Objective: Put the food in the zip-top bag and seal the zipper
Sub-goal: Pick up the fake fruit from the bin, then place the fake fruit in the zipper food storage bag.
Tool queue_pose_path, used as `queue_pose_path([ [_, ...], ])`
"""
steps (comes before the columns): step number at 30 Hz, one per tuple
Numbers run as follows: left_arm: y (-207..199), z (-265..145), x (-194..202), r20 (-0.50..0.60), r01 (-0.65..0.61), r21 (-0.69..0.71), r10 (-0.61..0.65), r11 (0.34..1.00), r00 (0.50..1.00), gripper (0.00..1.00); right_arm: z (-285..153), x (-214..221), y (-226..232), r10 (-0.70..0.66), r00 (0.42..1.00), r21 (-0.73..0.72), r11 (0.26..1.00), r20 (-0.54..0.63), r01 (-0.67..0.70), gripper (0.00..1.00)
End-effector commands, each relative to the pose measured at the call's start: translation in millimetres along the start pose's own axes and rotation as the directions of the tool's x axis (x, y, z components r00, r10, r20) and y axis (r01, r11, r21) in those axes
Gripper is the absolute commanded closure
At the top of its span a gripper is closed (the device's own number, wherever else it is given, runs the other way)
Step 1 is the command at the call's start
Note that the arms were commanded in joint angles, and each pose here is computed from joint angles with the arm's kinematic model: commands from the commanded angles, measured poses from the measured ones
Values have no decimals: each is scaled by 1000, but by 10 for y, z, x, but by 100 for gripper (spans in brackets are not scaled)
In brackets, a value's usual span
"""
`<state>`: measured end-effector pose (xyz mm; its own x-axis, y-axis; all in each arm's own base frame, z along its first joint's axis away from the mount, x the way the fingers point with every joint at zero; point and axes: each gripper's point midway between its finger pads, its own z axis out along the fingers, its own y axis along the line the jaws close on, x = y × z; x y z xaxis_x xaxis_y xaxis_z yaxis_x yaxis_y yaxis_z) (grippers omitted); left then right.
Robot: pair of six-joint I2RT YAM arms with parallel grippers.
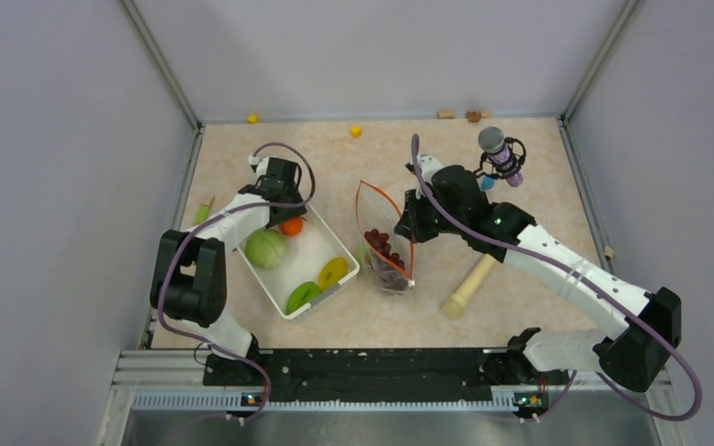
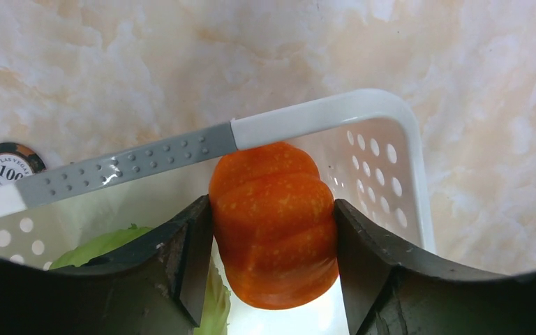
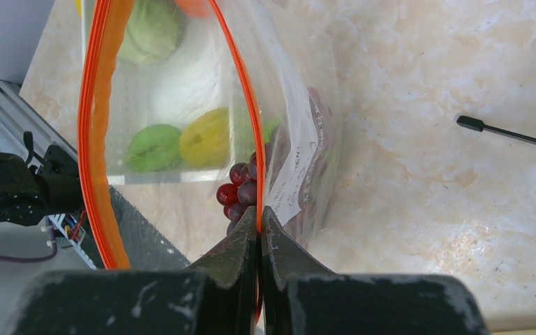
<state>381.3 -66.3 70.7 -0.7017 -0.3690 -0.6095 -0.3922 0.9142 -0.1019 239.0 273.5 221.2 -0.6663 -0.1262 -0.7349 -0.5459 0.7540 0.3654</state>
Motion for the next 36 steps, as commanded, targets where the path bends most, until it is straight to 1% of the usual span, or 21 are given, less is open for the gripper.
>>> queue_pose_path([
  [1, -47, -59, 20, -36, 2, 23, -1, 1000, 999, 54, -99, -134, 59, -23, 998, -13, 1000, 57, 24, 100],
  [5, -22, -224, -62, -11, 22, 32, -22, 999, 1000, 77, -104, -139, 63, -23, 998, -13, 1000, 59, 24, 100],
  [7, -10, -337, -118, 11, 35, 42, -36, 998, 999, 94, -106, -142, 55, -23, 998, -10, 1000, 61, 24, 100],
  [8, -6, -396, -148, 25, 45, 50, -47, 998, 999, 100, -106, -142, 53, -25, 998, -8, 1000, 61, 25, 100],
  [11, -36, -638, -243, 68, 68, 116, -76, 991, 995, 100, -96, -136, 58, -23, 998, -11, 1000, 57, 24, 100],
  [14, -120, -905, -318, 109, 68, 225, -95, 972, 990, 100, -100, -142, 58, -23, 998, -11, 1000, 59, 24, 100],
  [16, -238, -1111, -359, 130, 50, 329, -97, 943, 987, 100, -94, -136, 56, -22, 998, -10, 1000, 57, 23, 100],
  [18, -389, -1378, -409, 151, 23, 447, -101, 894, 983, 100, -95, -135, 67, -20, 998, -16, 1000, 55, 21, 100],
  [21, -687, -1910, -430, 213, -80, 639, -76, 765, 974, 100, -107, -140, 79, -21, 998, -22, 1000, 57, 22, 100],
  [23, -875, -2311, -425, 275, -164, 741, -72, 652, 959, 100, -115, -149, 75, -21, 998, -19, 1000, 63, 22, 100],
  [25, -1040, -2704, -393, 333, -252, 806, -60, 535, 941, 100, -117, -147, 77, -20, 998, -19, 1000, 63, 21, 100],
  [28, -1219, -3230, -317, 402, -352, 849, -51, 394, 914, 100, -128, -147, 100, -18, 998, -32, 999, 62, 20, 100],
  [30, -1314, -3478, -227, 435, -408, 861, -25, 304, 900, 100, -148, -158, 104, -19, 997, -33, 999, 69, 21, 100],
  [33, -1465, -3706, -52, 467, -465, 867, 32, 179, 883, 100, -151, -164, 104, -17, 997, -33, 999, 74, 19, 100],
  [36, -1638, -3783, 171, 487, -496, 866, 113, 71, 866, 100, -153, -159, 125, -17, 997, -44, 999, 70, 20, 100],
])
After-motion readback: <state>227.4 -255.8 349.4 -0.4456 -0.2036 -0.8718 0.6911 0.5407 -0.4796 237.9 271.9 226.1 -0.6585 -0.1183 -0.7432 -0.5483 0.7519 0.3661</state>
